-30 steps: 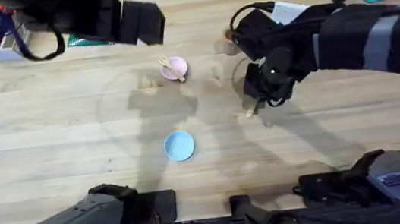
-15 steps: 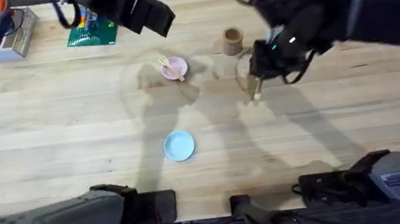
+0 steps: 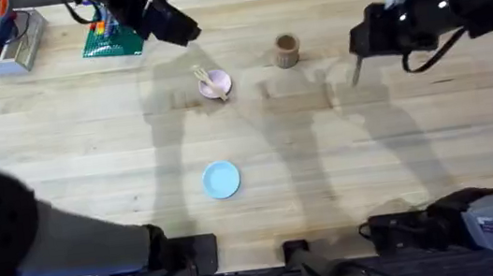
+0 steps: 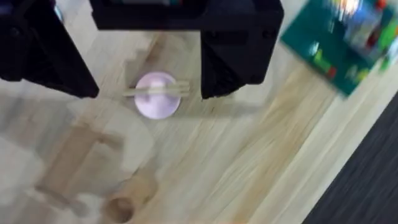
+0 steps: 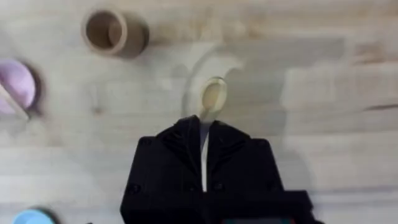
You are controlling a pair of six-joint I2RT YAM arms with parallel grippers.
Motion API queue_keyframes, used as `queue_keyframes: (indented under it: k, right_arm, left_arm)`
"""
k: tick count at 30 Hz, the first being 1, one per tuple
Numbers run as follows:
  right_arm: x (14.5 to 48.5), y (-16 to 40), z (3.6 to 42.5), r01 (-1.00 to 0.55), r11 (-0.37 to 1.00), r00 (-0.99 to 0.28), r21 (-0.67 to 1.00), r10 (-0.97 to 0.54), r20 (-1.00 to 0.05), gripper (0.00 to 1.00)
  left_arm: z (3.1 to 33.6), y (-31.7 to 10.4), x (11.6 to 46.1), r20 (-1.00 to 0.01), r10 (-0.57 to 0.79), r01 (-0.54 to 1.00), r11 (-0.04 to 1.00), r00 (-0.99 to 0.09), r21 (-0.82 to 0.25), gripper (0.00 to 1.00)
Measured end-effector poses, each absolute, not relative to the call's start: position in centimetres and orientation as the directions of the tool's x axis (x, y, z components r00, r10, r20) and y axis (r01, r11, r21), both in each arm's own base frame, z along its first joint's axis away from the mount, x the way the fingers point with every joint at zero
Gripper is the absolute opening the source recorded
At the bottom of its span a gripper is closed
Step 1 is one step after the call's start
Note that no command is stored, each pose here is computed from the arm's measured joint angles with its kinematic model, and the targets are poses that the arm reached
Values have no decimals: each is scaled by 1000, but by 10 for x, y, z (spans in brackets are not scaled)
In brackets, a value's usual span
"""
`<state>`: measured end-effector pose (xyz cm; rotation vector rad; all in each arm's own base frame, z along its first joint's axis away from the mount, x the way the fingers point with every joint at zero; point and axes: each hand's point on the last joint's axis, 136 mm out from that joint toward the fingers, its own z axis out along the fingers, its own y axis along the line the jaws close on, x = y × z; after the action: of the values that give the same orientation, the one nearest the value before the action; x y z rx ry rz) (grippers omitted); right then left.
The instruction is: Pick up a utensil and set it on the pink plate, then put the other utensil in the container.
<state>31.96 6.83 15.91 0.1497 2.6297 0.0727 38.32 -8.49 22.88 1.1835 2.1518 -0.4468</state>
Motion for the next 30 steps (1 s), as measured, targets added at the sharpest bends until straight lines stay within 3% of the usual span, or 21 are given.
queue_keyframes:
  k: [8,15,30]
  right_arm:
    - [357,51,187,81,993,-766,90,120,-631,32]
    - [384,53,214,-61,998,-661,-19,-55,-748,33]
    - [413,34,211,-109,989,-590,-100,-146,-794,33]
  left_arm:
    - [201,-107,391,-743,627,941,338,-236,-14,993]
    - [171,-117,401,-782,600,971,238,-167,-24,994]
    - [144,-139,420,-900,423,989,141,-102,-46,993]
